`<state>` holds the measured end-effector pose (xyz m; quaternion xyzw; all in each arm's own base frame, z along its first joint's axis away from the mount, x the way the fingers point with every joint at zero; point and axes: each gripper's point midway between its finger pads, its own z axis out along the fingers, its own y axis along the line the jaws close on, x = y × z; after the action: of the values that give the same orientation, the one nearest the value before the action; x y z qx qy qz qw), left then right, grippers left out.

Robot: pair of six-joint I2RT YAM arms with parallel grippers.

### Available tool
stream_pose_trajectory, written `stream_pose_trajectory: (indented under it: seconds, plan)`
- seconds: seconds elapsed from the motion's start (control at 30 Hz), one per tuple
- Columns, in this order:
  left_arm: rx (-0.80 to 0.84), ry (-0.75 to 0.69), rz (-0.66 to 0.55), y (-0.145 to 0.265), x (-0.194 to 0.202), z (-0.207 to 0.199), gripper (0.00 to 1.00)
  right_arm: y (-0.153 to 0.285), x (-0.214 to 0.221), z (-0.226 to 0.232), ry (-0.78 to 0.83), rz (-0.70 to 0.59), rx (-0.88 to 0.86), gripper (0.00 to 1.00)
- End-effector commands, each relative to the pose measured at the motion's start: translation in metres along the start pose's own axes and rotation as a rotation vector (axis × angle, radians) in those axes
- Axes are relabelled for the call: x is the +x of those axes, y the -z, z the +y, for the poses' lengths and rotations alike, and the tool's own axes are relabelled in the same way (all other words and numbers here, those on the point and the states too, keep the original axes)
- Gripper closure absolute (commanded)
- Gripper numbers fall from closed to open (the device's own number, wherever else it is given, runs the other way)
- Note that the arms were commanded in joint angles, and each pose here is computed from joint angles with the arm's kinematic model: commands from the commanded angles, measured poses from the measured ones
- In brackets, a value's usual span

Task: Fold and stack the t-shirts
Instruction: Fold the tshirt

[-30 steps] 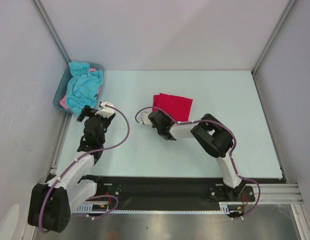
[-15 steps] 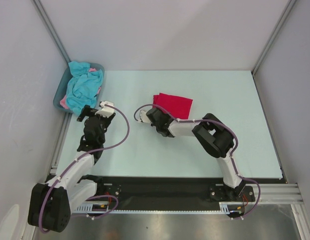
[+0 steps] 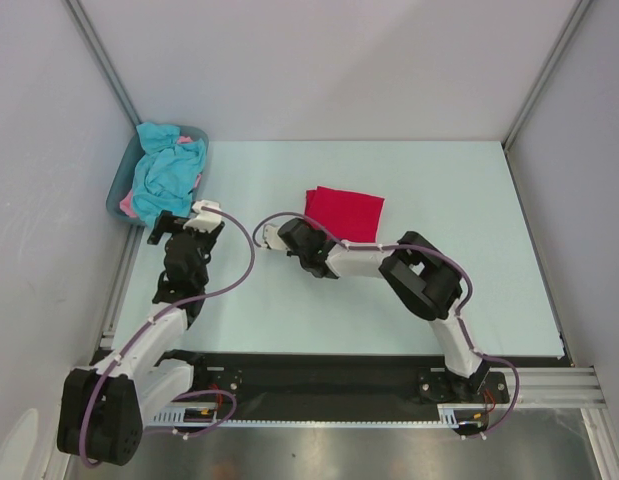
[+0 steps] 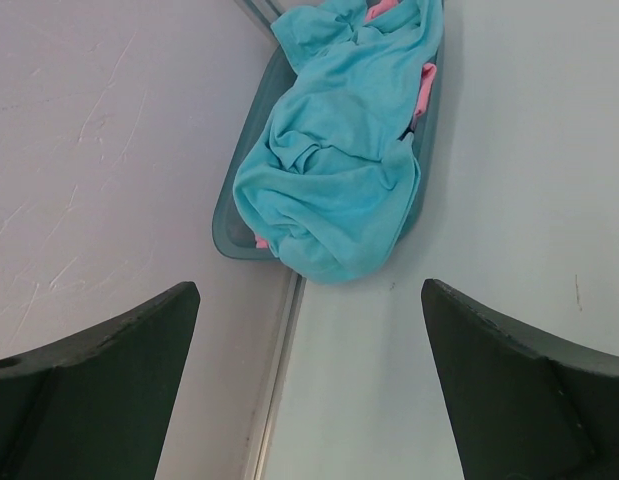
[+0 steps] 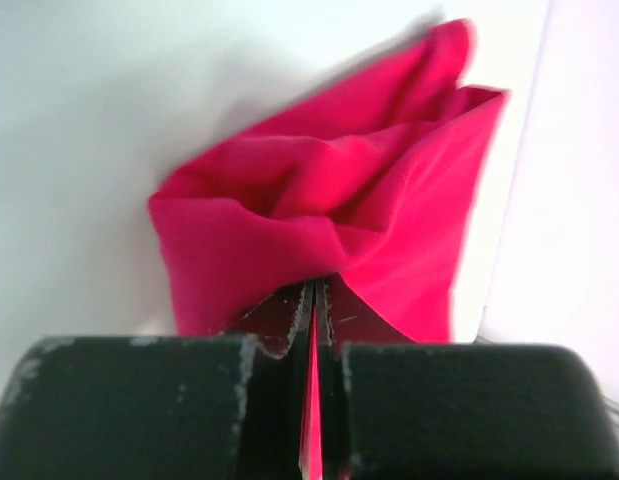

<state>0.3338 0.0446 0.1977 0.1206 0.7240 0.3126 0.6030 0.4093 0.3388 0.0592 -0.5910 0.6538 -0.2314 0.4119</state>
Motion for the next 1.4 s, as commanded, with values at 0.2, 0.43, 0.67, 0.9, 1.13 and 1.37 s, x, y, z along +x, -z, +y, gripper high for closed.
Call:
stream_pose_trajectory:
  seconds: [0.2,0.43,0.67,0.9,1.13,1.37]
  plan:
    - [-0.064,0.071,-0.058,0.000,-0.020,0.021,0.00,-0.019,0.018,0.086,0.008,0.035,-0.173,1.00]
    - [-0.057,0.074,-0.064,0.000,-0.021,0.020,0.00,-0.011,0.016,0.069,0.026,0.041,-0.137,1.00]
    - [-0.046,0.075,-0.064,-0.001,-0.022,0.018,0.00,0.027,-0.009,-0.043,-0.035,-0.017,0.066,1.00]
    - [-0.038,0.082,-0.073,0.000,-0.024,0.018,0.00,0.033,0.025,-0.114,-0.065,0.045,0.179,1.00]
    - [-0.028,0.084,-0.073,0.000,-0.025,0.017,0.00,-0.006,0.070,-0.087,-0.050,0.126,0.155,1.00]
    - [-0.022,0.081,-0.073,0.001,-0.024,0.016,0.00,-0.036,0.089,-0.006,0.021,0.175,0.048,1.00]
